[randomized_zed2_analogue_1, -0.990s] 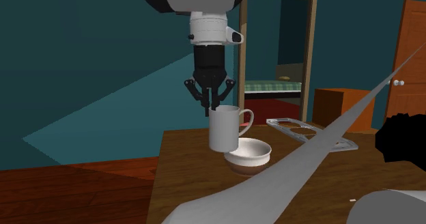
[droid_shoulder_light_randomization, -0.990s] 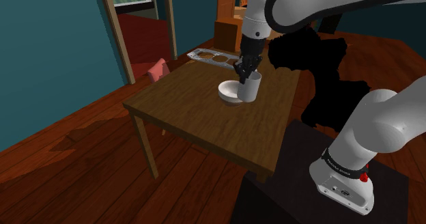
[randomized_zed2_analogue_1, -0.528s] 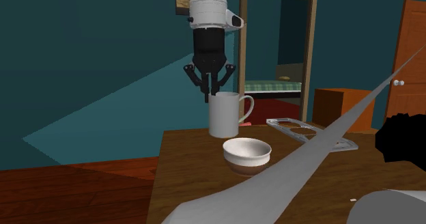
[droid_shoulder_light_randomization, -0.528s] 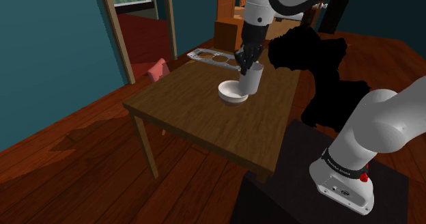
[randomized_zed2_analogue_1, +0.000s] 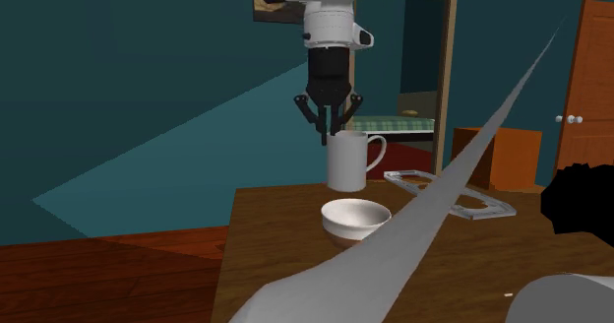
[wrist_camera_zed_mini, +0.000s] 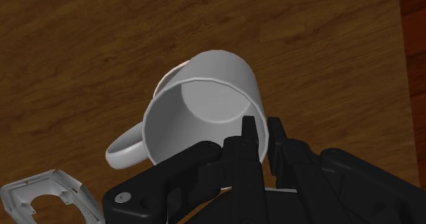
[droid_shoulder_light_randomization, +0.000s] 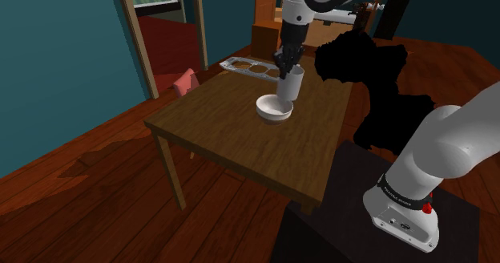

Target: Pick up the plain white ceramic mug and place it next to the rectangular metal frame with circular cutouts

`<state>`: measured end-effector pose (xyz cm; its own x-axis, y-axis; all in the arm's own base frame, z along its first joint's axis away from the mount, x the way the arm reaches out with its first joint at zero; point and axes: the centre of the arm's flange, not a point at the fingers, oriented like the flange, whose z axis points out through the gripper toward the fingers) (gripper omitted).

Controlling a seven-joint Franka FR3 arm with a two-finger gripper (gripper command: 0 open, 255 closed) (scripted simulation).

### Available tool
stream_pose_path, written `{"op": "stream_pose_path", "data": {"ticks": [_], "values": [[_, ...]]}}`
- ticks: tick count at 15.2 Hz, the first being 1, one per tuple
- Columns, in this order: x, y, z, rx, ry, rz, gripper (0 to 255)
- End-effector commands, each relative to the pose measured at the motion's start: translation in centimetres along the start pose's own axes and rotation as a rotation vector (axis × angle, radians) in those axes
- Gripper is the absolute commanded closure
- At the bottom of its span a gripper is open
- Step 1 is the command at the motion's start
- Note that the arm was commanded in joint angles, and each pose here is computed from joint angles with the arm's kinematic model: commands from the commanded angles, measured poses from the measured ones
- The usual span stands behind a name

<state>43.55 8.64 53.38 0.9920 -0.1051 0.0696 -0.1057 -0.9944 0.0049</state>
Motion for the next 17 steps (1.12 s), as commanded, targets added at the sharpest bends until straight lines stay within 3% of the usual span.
{"op": "stream_pose_path", "data": {"ticks": [1,17], "values": [[2.2,1.3,0.6,0.0,0.0,-0.001,255],[18.5,13.7,6.0,0.0,0.0,-0.001,255]]}}
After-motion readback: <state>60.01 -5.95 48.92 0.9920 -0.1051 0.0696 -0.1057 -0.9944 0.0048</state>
